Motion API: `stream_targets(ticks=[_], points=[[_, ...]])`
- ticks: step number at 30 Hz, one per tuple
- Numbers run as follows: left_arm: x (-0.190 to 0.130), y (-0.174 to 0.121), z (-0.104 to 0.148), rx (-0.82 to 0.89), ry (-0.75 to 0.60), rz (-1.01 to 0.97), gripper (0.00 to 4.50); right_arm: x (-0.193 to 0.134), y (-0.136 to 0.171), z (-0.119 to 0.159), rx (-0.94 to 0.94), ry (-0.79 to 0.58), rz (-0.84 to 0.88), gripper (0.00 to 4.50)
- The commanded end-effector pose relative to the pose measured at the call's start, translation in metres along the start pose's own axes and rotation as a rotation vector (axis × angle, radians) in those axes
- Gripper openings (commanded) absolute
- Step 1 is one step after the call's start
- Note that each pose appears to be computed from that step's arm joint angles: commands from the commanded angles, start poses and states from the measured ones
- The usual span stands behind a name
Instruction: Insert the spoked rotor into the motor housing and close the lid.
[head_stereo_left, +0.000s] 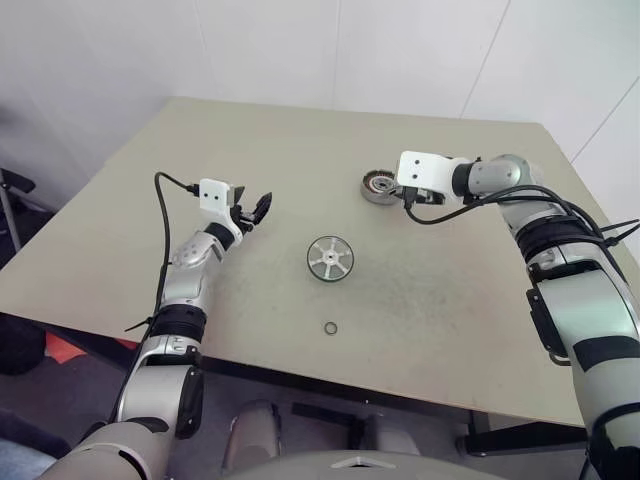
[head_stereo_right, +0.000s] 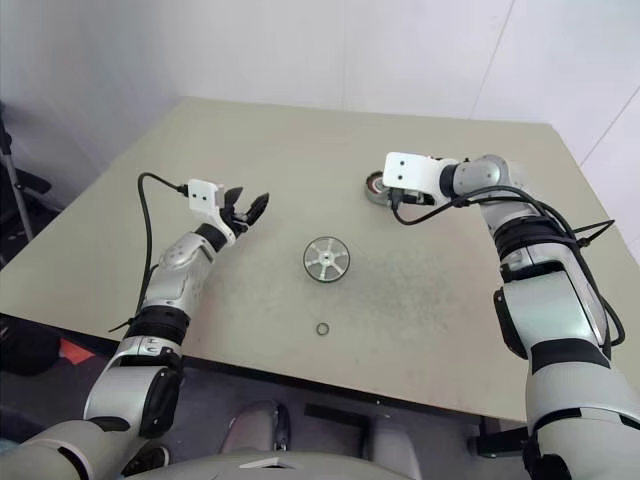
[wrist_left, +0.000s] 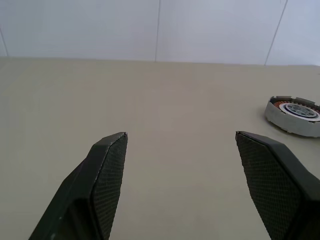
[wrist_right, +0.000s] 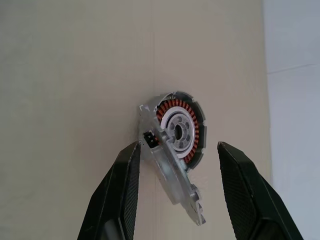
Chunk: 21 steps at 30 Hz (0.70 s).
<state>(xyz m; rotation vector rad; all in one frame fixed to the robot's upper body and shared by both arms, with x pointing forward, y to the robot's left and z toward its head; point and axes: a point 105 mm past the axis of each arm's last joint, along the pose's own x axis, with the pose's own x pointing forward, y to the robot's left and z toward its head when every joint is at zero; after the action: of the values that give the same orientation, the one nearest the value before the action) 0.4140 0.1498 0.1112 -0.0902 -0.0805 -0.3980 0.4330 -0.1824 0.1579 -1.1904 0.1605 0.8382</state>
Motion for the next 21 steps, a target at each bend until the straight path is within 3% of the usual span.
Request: stream_targets(ticks=[1,7,10,16,21], points=[[0.005,-0.002,0.020,0.035,-0.058,-0.014,3.69,0.002,-0.008,0.003,-0.038,0.017,-0.029,2.74],[0.005,-0.003,0.018,0.035,-0.055,-0.018,3.69,0.003,-0.013,0.001,-0.035,0.035,-0.064,2.74],[0.005,-0.005,0.018,0.035,-0.054,-0.020,3.69,0.002,-0.018,0.002,-0.044,0.038,-0.083,2.10],[0.005,-0.006,0.015,0.037,-0.049,-0.021,3.69,-0.001,-0.024,0.005,-0.063,0.026,-0.101,0.11],[0.005,-0.005,0.015,0.040,-0.048,-0.019,3.69,-0.004,-0.027,0.007,-0.084,0.020,-0.107,0.05]])
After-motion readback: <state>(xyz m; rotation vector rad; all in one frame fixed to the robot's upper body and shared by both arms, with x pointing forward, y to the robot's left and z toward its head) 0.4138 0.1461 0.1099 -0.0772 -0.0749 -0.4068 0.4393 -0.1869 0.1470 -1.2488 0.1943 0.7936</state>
